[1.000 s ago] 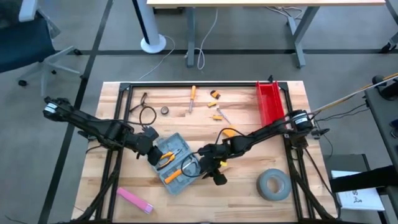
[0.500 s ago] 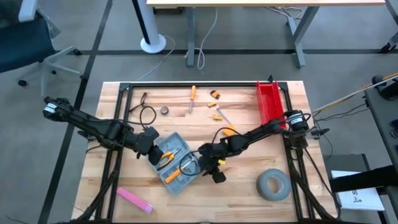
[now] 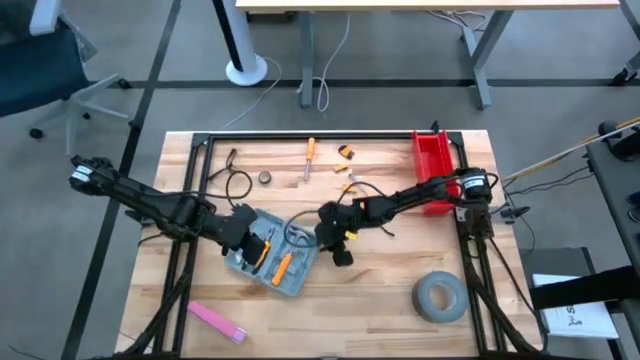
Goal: Prefit tool cases
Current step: Put the yellow measuring tape into the gray pre-fit tool case
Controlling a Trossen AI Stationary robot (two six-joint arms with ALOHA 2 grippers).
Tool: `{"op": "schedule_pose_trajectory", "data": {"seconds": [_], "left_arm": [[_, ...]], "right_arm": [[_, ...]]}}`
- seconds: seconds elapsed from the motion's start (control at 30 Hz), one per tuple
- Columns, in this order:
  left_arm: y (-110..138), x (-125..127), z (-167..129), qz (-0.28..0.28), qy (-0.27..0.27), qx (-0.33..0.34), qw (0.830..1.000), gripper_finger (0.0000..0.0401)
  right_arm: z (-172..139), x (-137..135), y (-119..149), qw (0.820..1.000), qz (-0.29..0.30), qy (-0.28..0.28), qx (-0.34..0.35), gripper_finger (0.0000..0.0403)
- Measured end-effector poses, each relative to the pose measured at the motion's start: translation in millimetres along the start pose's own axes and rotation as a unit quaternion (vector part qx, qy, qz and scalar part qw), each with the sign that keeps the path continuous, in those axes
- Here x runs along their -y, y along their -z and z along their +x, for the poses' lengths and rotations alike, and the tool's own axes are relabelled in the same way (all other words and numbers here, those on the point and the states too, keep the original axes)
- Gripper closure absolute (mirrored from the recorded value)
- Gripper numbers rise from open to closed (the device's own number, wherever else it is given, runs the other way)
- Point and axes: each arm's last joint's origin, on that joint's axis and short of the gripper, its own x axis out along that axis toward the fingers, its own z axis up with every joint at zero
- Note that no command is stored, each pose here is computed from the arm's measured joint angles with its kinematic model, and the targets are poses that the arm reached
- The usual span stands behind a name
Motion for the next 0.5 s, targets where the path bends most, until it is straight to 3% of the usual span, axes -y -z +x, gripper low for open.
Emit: {"op": "schedule_pose_trajectory", "data": {"seconds": [0.2,0.33,0.5], "left_arm": [[2,0,8,-0.008,-0.014,-0.015,1.000,0.0350],[4,-1,20,-0.007,-0.042,-0.028,0.999,0.0345],[10,-9,38,-0.006,-0.117,-0.049,0.992,0.0342]], "right_arm": [[-10,14,2,1.000,0.002,0.010,-0.007,0.0329],[-13,-4,0,0.999,-0.024,-0.012,-0.021,0.0324],[-18,-28,-7,0.998,-0.051,-0.027,-0.008,0.0318]]}}
